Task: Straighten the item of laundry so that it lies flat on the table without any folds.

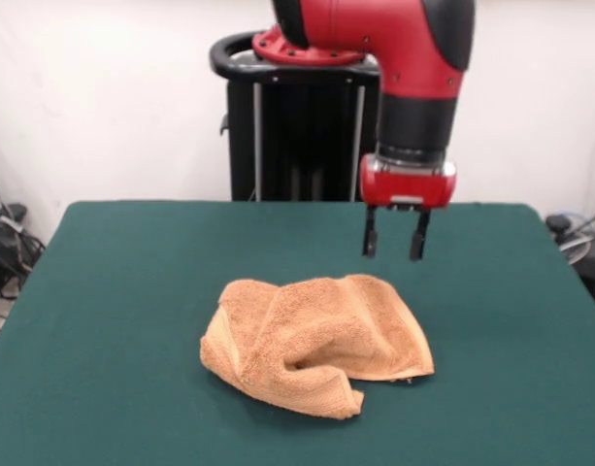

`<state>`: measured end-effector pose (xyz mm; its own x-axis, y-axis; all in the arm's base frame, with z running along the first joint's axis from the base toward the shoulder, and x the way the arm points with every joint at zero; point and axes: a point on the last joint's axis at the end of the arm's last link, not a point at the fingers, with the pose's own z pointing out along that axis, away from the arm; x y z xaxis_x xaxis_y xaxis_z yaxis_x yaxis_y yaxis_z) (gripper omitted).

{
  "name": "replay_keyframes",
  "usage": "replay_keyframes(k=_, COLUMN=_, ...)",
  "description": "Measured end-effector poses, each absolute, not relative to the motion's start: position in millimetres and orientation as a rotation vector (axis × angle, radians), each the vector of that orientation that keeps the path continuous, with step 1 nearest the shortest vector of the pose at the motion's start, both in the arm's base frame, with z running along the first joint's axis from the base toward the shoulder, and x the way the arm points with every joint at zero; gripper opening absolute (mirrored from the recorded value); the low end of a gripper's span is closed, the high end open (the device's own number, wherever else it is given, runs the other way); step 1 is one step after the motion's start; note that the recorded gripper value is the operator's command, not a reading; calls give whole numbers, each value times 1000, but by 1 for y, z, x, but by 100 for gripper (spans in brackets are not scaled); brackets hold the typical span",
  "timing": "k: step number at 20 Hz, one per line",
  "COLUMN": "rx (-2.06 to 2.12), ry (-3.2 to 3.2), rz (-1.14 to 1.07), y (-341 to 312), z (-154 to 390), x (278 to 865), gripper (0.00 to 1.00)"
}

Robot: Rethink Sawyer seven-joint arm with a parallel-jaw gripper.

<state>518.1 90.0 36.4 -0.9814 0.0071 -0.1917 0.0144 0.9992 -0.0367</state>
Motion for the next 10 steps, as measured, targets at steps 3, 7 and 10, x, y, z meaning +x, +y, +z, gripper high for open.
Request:
replay_keyframes(k=3, rx=59, ry=2968, rz=-55, y=88, z=24, x=518, gripper=100)
replay_keyframes(k=7, rx=100, ry=2975, rz=-55, y=89, z=17, x=521, gripper=100)
replay_keyframes(k=10, rx=119, ry=2962, rz=-55, y=89, z=17, x=530, gripper=100)
